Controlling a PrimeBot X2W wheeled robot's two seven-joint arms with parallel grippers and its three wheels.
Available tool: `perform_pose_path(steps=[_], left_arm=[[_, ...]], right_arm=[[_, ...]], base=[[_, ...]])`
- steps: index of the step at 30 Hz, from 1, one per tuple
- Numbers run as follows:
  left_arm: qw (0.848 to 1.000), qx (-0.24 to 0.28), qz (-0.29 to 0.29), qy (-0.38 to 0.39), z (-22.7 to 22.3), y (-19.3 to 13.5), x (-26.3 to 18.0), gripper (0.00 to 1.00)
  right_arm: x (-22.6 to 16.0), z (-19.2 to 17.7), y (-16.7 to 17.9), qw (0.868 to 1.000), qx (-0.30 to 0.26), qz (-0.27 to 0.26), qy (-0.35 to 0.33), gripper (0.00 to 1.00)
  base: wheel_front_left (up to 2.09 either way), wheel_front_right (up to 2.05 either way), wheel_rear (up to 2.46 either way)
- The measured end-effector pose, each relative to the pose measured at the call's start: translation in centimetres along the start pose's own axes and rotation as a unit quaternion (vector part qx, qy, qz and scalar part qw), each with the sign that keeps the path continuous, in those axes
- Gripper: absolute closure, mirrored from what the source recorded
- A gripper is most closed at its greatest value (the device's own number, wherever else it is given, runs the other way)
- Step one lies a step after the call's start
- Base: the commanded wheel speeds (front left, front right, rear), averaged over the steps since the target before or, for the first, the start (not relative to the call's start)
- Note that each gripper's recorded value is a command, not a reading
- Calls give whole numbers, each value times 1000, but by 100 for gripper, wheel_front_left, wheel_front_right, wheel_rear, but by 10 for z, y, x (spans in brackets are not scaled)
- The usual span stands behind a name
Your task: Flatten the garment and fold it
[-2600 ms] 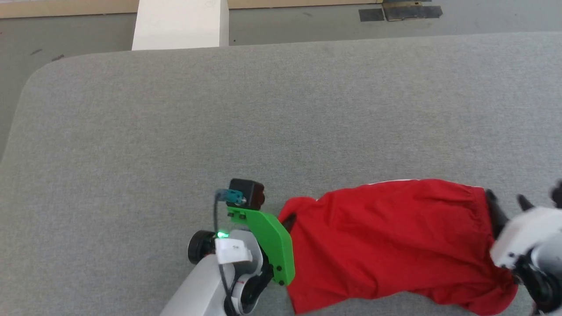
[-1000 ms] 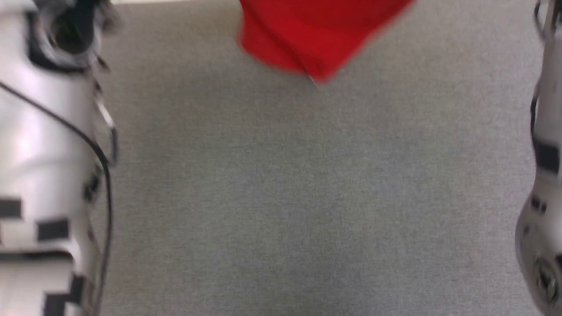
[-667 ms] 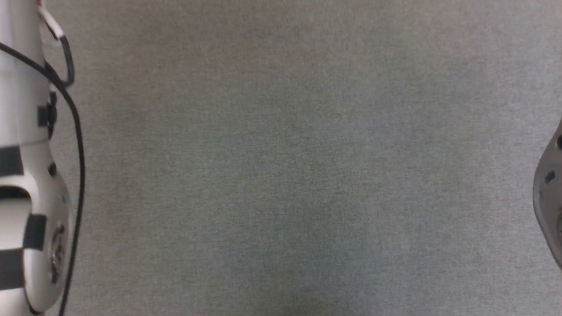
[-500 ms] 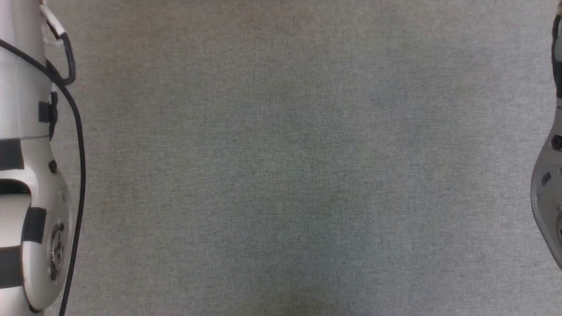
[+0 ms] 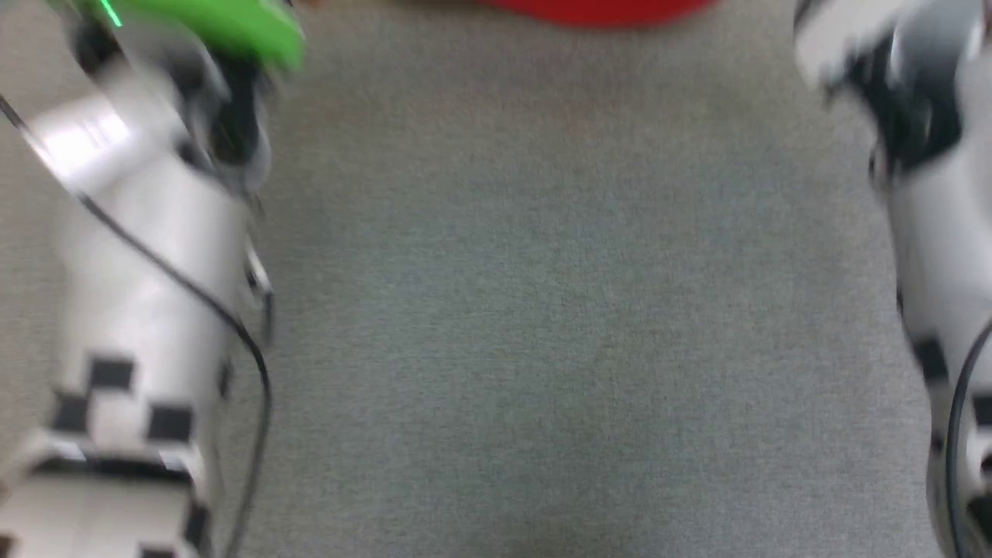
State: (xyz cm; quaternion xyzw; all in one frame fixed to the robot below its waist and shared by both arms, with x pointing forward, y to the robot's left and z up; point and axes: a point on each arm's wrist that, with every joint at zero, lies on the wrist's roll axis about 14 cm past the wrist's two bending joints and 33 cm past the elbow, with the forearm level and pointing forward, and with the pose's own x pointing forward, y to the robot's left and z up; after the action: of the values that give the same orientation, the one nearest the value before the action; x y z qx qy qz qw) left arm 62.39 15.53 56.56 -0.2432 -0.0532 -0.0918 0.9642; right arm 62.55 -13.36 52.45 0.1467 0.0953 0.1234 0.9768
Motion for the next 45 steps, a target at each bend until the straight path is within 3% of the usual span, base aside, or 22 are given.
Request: perform_pose_path(steps=[3, 11, 19, 25, 30, 33, 41, 45], left_arm=[[1000, 2, -2, 28, -22, -4, -40, 100], [994, -10, 31, 103, -73, -18, -154, 100], [975, -38, 95, 196, -112, -15, -260, 100], [950, -57, 143, 271, -128, -8, -323, 100], [921, -88, 186, 330, -137, -4, -370, 100], [924, -96, 192, 316, -125, -5, -371, 100], [964, -64, 128, 223, -72, -17, -302, 100], [975, -34, 91, 202, -59, -19, -257, 100]], right_arm=[[-32, -24, -7, 999, 32, -8, 18, 100], [-118, -67, -13, 997, 54, -29, 54, 100], [-205, -130, -2, 986, 46, -31, 155, 100], [-257, -167, 8, 968, 46, -29, 244, 100], [-301, -199, 18, 935, 65, -24, 348, 100], [-309, -197, 19, 931, 75, -28, 356, 100], [-268, -147, 25, 961, 73, -23, 265, 100], [-249, -136, 25, 965, 71, -20, 251, 100]], base=[[0, 0, 0], [0, 0, 0], [0, 0, 0], [0, 0, 0], [0, 0, 0], [0, 0, 0], [0, 0, 0], [0, 0, 0]])
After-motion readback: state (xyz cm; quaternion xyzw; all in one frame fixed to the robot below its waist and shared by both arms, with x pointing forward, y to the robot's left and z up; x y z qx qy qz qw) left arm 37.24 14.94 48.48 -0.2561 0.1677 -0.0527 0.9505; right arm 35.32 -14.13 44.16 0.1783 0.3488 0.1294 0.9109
